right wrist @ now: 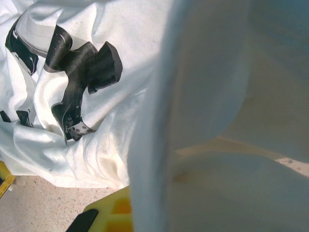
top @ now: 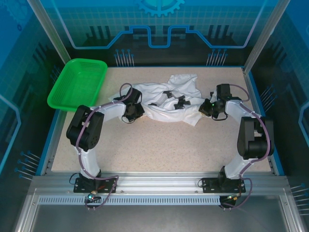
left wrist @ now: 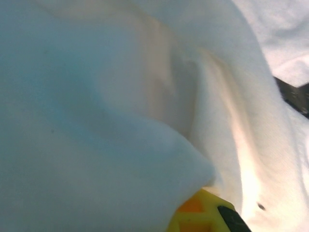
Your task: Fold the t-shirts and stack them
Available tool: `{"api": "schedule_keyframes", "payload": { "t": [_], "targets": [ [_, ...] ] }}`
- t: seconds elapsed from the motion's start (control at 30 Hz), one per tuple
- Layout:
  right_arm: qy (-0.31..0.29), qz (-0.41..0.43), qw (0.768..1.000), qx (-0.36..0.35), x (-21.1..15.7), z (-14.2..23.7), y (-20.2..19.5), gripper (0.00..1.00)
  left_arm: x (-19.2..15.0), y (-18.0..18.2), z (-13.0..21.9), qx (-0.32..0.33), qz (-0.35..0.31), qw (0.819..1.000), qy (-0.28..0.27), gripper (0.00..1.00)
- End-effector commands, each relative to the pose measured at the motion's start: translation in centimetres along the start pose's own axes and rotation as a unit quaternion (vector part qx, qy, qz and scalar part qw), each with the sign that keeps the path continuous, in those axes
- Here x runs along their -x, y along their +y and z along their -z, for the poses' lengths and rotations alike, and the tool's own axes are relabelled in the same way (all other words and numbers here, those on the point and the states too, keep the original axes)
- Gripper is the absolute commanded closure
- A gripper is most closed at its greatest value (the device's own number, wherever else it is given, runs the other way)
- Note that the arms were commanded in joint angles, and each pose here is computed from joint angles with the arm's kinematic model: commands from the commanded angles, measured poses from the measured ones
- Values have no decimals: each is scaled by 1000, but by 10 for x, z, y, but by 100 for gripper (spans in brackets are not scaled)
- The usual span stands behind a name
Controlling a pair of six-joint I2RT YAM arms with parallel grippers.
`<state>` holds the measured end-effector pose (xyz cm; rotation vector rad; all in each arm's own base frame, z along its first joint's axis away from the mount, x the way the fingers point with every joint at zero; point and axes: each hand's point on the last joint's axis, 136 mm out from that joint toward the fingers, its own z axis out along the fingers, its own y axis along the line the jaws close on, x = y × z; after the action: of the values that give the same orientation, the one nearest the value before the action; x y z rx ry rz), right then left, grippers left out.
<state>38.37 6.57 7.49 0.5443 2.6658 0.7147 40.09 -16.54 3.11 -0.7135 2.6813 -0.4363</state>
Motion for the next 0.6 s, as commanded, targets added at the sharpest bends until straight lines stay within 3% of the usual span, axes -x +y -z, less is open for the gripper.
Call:
{"api": "schedule_keyframes", "payload": {
  "t": [0.0, 0.37, 0.57],
  "targets": [
    [4, 11, 1000, 16, -5, 1, 6, 100, -7, -16, 35, -34, 9, 999, 8, 100],
    [-12, 18, 999, 35, -10, 27, 19, 100, -40, -8, 89, -71, 16, 996, 52, 100],
    [-13, 22, 999, 28, -21, 40, 19, 100, -71, 5, 85, -93, 19, 991, 99, 96]
  ]
}}
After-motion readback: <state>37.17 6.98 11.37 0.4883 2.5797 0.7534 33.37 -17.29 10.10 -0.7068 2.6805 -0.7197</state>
